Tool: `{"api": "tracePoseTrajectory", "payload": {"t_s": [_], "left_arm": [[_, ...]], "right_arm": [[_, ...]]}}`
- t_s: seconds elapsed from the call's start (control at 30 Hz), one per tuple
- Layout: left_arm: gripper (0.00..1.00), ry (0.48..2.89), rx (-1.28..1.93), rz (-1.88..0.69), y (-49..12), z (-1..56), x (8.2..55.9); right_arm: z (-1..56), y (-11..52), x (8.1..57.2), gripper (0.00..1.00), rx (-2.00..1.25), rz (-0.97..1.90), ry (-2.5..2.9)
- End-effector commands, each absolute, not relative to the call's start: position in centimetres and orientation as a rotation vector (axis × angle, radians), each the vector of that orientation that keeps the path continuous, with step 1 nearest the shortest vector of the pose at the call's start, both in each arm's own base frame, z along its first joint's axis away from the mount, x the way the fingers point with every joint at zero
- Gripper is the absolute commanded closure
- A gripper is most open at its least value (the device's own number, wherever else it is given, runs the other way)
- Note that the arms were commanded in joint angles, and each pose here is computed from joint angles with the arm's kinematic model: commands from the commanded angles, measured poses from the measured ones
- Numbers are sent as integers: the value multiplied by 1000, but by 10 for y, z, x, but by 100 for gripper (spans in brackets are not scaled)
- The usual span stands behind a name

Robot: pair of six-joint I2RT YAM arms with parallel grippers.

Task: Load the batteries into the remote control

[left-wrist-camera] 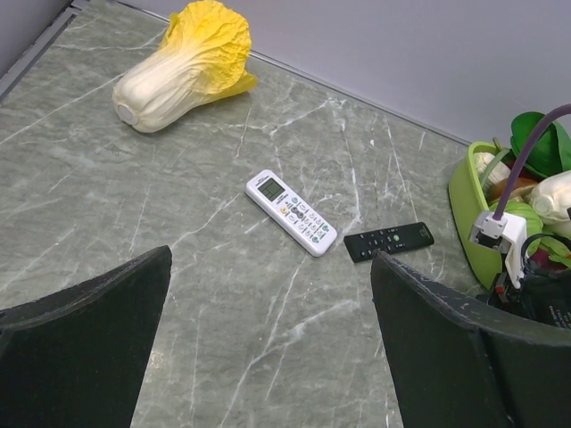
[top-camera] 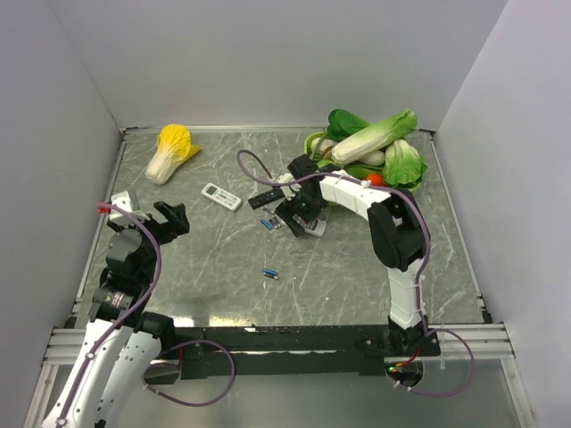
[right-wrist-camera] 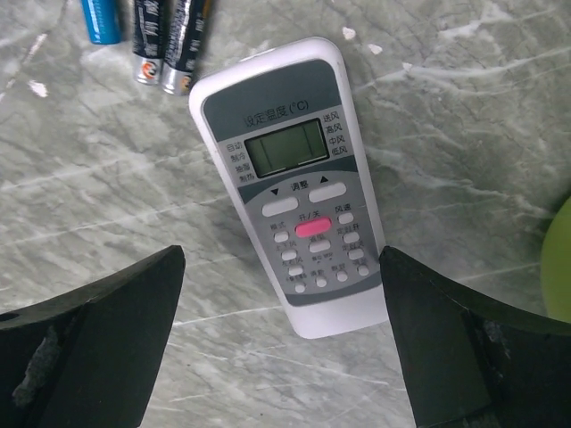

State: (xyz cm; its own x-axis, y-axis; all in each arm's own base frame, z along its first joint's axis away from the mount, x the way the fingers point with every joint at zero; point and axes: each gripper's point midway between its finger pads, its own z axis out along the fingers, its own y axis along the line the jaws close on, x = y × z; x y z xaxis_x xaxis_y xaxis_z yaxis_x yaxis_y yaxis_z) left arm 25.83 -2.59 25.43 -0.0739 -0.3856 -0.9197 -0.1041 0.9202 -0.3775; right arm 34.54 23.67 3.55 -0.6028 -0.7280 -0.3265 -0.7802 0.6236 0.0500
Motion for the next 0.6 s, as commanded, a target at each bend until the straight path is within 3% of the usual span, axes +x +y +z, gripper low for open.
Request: {"api": "tracePoseTrajectory", "payload": {"t_s": [0.0,0.4,0.57], "left_arm": [[3,1595,-363,-263,-28,266,258],[3,1584,-355,-283,-31,268,256],[3,1583,-349,-292,-34,269,256]], "right_arm": [[22,229,342,2,-1305,186,2597],[8,204,299,13,-1290,52,2670],[7,196,274,26,-1230,79,2699]]}}
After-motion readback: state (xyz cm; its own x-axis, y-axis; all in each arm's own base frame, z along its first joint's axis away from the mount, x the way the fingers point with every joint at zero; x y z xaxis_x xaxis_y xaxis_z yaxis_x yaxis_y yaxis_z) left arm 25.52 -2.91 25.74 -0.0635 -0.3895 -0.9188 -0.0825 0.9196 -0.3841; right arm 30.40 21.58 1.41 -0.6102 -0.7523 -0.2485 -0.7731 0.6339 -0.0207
